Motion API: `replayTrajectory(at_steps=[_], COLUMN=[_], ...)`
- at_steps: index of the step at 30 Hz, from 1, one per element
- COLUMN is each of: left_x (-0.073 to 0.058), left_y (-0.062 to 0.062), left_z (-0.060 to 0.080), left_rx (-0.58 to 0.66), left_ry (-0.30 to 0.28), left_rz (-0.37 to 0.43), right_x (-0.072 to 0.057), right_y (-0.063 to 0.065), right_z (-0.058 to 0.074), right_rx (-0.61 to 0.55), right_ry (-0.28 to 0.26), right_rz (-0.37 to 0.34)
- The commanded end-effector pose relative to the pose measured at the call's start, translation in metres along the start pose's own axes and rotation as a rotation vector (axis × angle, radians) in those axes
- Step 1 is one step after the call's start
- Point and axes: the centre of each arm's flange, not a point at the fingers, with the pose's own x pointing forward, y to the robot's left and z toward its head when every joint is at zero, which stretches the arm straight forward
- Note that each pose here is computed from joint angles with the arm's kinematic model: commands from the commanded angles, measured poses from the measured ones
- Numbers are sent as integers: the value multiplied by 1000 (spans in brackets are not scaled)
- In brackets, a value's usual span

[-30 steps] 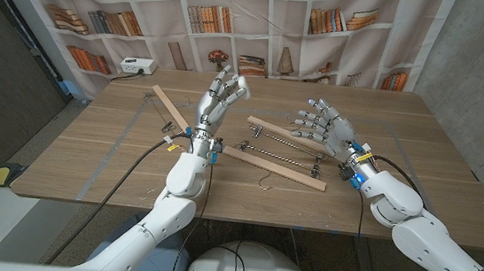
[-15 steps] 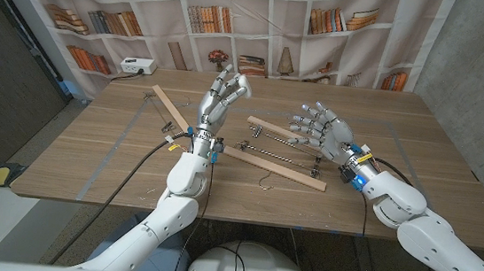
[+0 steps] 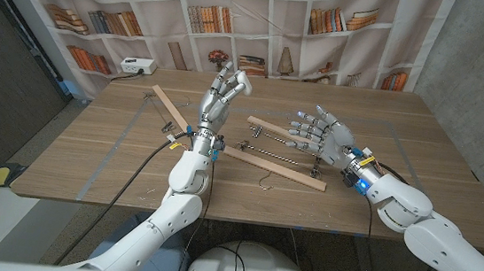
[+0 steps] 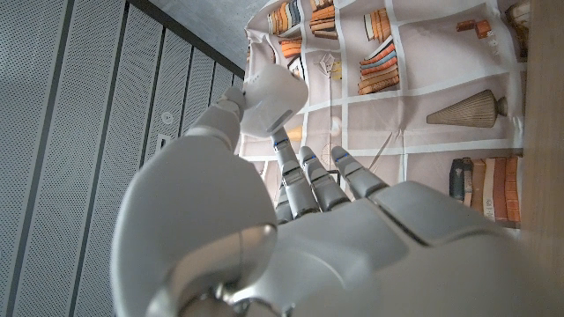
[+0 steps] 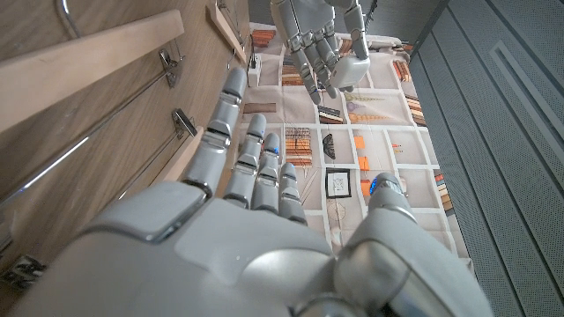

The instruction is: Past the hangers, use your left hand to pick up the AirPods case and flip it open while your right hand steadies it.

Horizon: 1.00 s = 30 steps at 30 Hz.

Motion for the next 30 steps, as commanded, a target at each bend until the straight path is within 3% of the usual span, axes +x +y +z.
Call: replayTrajectory(at_steps=[1, 13, 30], left_x=[2, 1, 4], left_y=[5, 2, -7], left_z=[-4, -9, -14], left_rx=[-33, -137, -231], left_ry=[-7, -11, -9], left_rz=[-2, -31, -83], right_x=[-6, -8, 3], right_y=[1, 2, 7], right_z=[-4, -9, -10], right_rx=[63, 139, 182], right_ry=[30, 58, 57], right_rz=[34, 56, 115])
